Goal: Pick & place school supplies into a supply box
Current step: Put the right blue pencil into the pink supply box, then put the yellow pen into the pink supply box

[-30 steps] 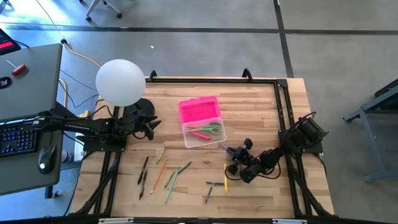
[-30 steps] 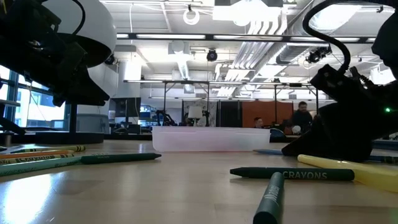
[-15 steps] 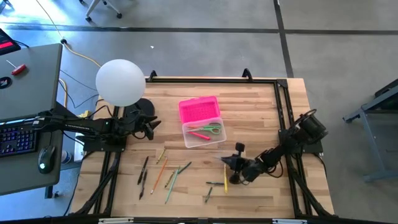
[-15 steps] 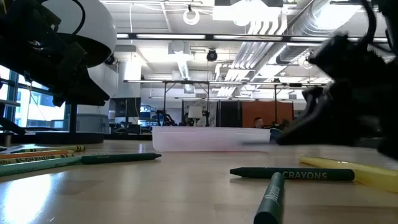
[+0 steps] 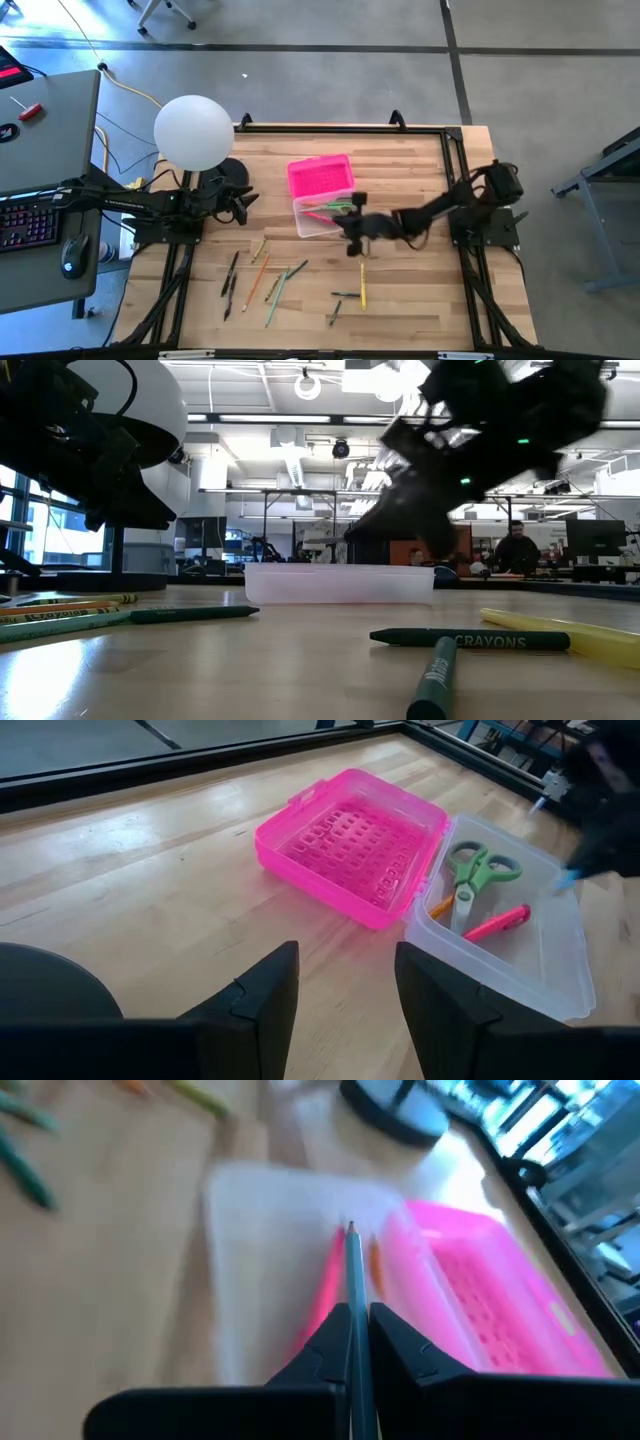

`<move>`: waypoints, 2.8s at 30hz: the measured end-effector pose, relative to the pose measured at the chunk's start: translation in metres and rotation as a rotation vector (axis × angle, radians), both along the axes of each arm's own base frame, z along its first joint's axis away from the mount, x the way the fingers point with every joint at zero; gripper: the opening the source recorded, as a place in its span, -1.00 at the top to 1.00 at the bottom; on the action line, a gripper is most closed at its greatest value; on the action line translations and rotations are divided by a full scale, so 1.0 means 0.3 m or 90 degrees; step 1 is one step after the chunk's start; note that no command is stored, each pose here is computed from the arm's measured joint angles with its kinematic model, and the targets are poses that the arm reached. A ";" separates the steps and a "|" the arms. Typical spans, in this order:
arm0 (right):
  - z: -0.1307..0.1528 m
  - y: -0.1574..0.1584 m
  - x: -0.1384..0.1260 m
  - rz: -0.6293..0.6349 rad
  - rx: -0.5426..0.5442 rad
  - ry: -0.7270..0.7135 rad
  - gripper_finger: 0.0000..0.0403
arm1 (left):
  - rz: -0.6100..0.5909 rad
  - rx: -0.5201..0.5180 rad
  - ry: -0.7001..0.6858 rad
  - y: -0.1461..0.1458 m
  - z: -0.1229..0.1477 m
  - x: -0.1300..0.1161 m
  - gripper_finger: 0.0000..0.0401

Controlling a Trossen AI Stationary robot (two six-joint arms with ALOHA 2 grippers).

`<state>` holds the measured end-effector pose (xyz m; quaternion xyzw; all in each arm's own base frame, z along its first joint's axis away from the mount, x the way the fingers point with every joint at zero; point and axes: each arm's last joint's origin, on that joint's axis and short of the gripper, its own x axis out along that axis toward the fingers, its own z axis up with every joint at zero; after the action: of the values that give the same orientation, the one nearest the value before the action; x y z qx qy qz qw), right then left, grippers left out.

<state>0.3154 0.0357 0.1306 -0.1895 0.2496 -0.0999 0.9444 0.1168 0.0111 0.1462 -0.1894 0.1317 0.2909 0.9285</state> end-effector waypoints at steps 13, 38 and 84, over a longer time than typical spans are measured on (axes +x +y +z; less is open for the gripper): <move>-0.020 -0.111 0.102 0.076 0.066 0.080 0.95 | 0.005 0.005 0.002 0.001 0.000 0.000 0.01; 0.042 -0.070 0.060 0.040 0.091 0.106 0.57 | -0.036 -0.017 0.001 -0.005 -0.002 0.002 0.01; 0.120 0.039 -0.083 -0.123 0.178 0.192 0.92 | -0.034 -0.016 0.001 -0.005 -0.002 0.002 0.01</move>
<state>0.2905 0.0474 0.1667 -0.0446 0.4163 -0.1251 0.8995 0.1175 0.0096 0.1457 -0.1971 0.1414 0.2644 0.9334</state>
